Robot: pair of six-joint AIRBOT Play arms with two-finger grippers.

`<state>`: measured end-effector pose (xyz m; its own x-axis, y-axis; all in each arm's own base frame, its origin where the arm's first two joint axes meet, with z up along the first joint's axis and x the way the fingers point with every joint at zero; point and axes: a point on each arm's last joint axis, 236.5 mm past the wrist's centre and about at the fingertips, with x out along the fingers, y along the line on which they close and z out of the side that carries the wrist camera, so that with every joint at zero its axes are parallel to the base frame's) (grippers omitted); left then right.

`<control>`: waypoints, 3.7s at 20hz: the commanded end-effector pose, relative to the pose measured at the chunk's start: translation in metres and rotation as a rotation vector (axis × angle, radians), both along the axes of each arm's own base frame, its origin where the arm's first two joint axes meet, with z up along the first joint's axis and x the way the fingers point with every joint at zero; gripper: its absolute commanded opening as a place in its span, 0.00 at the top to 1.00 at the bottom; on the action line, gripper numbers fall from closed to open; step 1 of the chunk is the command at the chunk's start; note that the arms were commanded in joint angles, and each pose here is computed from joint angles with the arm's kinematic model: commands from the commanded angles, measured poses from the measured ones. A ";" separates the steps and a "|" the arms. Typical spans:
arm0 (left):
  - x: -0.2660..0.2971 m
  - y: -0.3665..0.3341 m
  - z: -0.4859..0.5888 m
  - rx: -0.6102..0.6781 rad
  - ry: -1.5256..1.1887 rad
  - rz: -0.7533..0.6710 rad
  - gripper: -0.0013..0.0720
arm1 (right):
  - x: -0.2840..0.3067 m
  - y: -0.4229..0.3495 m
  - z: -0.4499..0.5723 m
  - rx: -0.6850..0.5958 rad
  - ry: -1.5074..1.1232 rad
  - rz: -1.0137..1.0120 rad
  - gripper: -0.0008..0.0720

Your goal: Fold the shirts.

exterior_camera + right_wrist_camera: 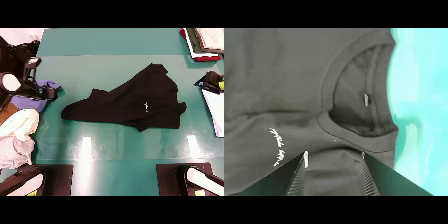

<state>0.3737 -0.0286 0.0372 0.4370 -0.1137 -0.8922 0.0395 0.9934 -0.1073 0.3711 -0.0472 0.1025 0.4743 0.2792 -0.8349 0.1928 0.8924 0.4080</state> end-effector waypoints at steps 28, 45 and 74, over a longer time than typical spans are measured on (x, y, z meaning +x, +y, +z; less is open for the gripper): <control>0.006 -0.021 -0.052 -0.453 0.092 0.049 0.32 | -0.059 0.039 -0.088 0.091 0.217 0.037 0.43; 0.113 -0.215 -0.088 -0.424 0.111 -0.328 0.32 | 0.012 0.020 -0.012 0.057 0.076 0.089 0.43; 0.115 -0.210 -0.100 -0.363 0.155 -0.345 0.55 | 0.022 0.016 -0.017 0.058 0.084 0.095 0.43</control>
<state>0.4875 -0.2329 -0.0648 0.1796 -0.5196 -0.8353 0.3260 0.8326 -0.4479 0.3904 -0.0308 0.0850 0.3641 0.3722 -0.8538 0.1437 0.8833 0.4463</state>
